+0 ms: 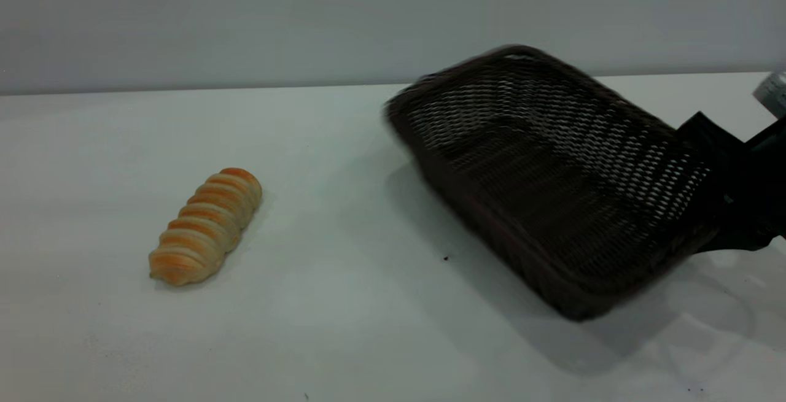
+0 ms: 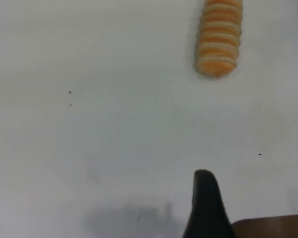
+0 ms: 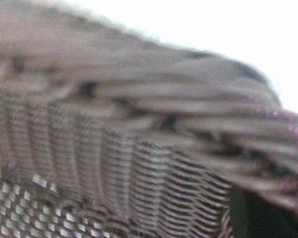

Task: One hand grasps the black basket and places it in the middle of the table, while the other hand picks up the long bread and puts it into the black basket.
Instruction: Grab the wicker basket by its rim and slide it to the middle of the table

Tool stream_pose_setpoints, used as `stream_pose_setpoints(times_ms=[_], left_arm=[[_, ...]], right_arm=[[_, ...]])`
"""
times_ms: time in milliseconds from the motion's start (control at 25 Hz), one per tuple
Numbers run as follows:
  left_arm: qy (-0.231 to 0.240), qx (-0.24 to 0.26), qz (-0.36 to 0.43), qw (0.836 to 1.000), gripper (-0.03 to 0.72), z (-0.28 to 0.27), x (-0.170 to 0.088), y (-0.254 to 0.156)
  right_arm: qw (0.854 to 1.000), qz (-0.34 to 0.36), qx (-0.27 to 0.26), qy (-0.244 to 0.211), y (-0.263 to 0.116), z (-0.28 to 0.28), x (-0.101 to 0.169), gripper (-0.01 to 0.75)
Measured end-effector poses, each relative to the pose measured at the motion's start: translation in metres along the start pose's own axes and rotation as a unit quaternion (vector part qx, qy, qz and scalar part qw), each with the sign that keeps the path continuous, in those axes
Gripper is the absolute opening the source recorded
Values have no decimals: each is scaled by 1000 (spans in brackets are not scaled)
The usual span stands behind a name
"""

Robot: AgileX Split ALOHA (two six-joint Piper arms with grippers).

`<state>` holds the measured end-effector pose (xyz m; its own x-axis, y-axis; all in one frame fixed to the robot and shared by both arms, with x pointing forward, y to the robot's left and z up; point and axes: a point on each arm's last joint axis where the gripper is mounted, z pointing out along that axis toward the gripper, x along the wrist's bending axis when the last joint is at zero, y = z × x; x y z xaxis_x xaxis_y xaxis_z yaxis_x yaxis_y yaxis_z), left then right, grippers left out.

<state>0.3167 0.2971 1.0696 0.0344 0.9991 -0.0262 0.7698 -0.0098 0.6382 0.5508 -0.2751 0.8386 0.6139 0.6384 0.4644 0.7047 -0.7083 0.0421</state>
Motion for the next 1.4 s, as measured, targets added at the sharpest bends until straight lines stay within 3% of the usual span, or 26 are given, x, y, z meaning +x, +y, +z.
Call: stream_pose_setpoints(times_ms=[240,360,480,680,880,1080,1240,1400], left_arm=[[0,0,0,1000,541,0,0,0],[0,0,0,1000,541,0,0,0],[0,0,0,1000,541,0,0,0],[0,0,0,1000,541,0,0,0],[-2,0,-1,1000,541,0,0,0],[-2,4,-1,1000,541,0,0,-1],[-2,4,-1,1000,541,0,0,-1],[-3,4,-2,1000,541,0,0,-1]], right_arm=[[995,-96,-14,13,3,-16,11,121],[986,-164,9,26,6,-20,23,121],[975,-215,50,24,9,-20,33,121],[951,-290,106,-19,12,-13,50,121],[922,-363,128,-31,-3,-1,92,121],[907,-395,144,-21,-23,20,124,121],[902,-403,152,-20,-29,34,132,130],[901,-405,151,-20,-27,36,132,237]])
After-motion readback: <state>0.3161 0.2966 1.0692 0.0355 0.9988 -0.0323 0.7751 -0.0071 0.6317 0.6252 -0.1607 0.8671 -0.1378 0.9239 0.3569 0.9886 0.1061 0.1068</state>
